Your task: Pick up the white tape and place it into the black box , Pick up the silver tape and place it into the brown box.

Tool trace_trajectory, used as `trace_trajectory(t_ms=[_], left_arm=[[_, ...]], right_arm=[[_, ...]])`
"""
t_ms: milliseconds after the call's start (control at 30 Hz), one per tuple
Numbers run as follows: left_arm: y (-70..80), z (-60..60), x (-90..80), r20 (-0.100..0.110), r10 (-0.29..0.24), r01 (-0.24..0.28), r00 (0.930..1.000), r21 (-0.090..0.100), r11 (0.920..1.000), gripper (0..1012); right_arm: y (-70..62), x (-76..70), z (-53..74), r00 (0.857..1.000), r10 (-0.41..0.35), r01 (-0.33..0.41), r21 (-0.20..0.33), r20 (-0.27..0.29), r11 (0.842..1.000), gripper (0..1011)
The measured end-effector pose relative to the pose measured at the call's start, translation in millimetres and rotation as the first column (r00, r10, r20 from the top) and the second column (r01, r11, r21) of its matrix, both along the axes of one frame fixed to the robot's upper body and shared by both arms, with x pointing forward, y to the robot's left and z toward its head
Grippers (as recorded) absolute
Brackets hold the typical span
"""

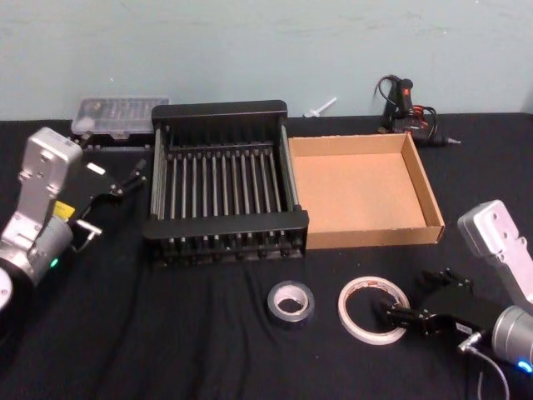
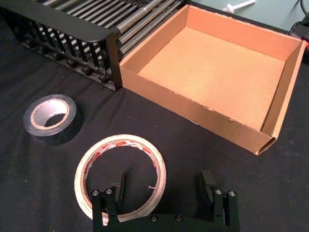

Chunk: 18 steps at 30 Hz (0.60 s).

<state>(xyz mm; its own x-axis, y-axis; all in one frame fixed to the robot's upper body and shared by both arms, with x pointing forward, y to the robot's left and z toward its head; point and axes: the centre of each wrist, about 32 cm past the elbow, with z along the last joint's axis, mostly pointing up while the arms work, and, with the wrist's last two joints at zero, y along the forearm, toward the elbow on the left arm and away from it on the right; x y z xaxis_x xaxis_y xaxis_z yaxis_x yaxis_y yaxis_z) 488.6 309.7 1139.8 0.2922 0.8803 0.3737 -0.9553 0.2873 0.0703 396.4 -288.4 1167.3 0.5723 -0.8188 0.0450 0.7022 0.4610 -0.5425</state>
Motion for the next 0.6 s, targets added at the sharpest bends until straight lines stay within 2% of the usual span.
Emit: trace_trajectory(t_ms=[600], left_arm=[[0.0,0.0,0.0,0.000,0.000,0.000,1.0000,0.000,1.0000,1001]], right_arm=[[1.3,3.7,-7.1,0.999,0.000,0.001,0.005,-0.037,1.000,1002]])
